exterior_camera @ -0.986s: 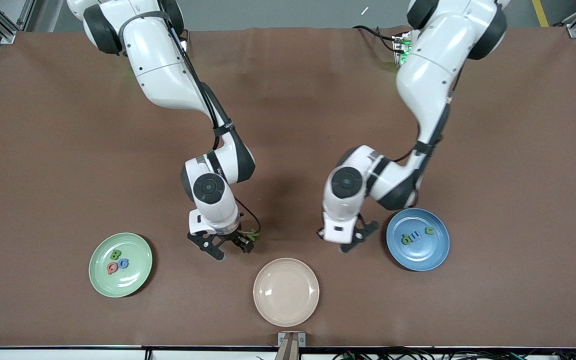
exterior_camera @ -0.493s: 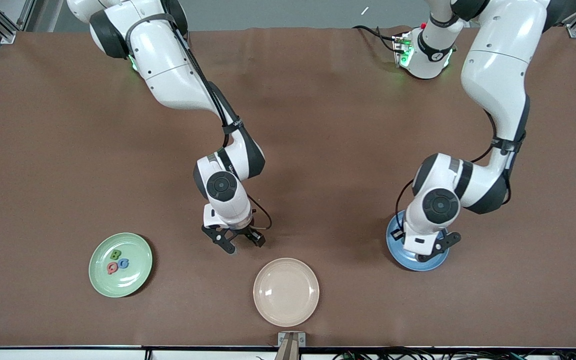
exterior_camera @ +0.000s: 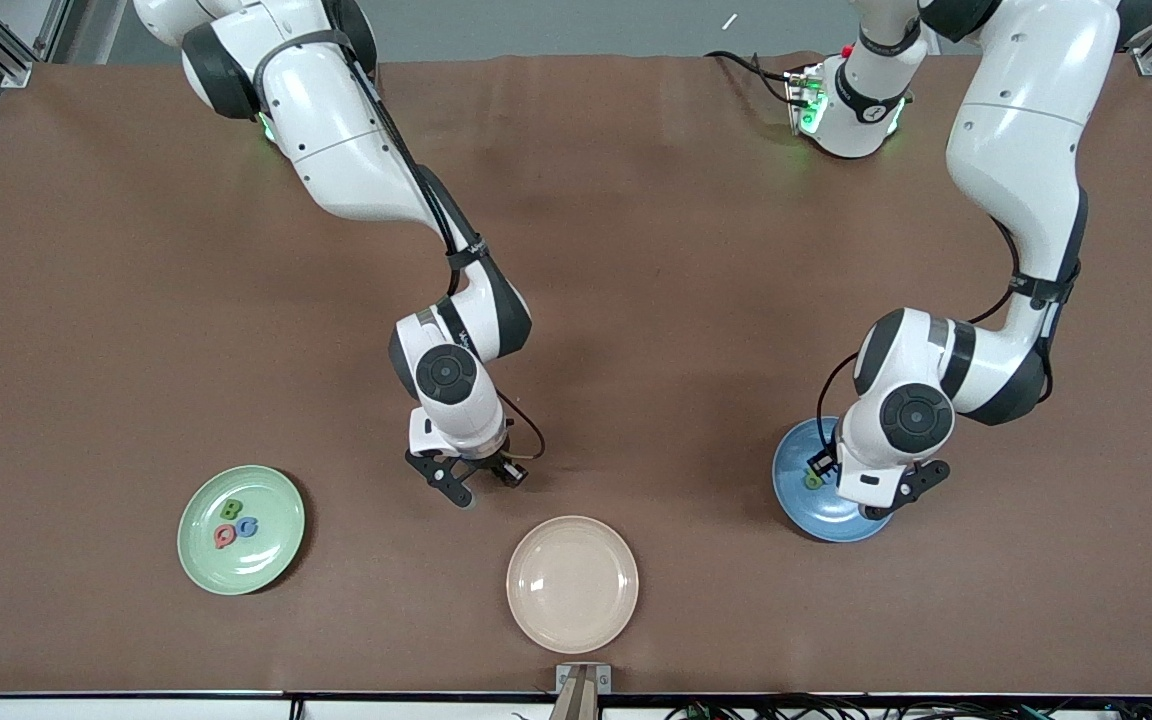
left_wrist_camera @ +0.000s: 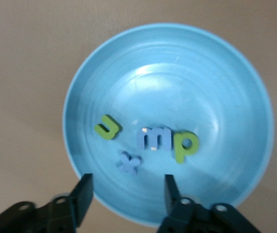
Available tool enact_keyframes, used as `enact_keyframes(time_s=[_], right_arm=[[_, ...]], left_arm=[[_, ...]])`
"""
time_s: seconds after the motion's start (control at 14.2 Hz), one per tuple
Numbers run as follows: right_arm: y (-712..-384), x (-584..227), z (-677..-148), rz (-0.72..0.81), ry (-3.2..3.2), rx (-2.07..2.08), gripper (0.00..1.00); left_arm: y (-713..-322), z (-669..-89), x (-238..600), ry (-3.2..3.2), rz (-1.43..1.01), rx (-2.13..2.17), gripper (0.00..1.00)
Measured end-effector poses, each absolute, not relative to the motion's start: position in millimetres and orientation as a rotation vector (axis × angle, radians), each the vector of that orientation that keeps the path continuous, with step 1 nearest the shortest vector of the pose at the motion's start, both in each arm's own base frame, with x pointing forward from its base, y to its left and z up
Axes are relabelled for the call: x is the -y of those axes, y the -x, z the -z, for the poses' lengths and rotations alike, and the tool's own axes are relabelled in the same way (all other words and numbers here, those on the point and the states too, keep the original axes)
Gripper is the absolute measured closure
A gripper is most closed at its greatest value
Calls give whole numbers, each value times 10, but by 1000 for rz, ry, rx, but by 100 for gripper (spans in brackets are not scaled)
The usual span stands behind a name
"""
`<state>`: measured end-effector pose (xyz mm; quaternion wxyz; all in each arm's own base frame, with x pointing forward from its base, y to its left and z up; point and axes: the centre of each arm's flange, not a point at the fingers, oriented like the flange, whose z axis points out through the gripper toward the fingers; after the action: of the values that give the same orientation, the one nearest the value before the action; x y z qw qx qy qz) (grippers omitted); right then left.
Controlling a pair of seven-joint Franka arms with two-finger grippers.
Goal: Sort upper and lower case letters into plates
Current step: 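Drop the blue x on the blue plate while the right gripper lifts green Z, then place the green Z on the green plate while the left gripper withdraws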
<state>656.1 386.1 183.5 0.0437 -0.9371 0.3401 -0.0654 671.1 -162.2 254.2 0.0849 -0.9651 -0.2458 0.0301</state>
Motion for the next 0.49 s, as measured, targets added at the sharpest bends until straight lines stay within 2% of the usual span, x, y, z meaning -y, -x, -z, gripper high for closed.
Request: enact_keyframes(time_s=[0.14, 0.21, 0.49], right_arm=[[-6588, -3846, -1854, 202, 2862, -1044, 66], [-6609, -3808, -1857, 195, 2866, -1055, 66], [-6869, -3451, -2203, 100, 2965, -994, 66]], left_arm=[[-6725, -3171, 1625, 2903, -36, 642, 7], [-6713, -3557, 1611, 2916, 19, 617, 0], [-6436, -4961, 1430, 2916, 185, 617, 0]])
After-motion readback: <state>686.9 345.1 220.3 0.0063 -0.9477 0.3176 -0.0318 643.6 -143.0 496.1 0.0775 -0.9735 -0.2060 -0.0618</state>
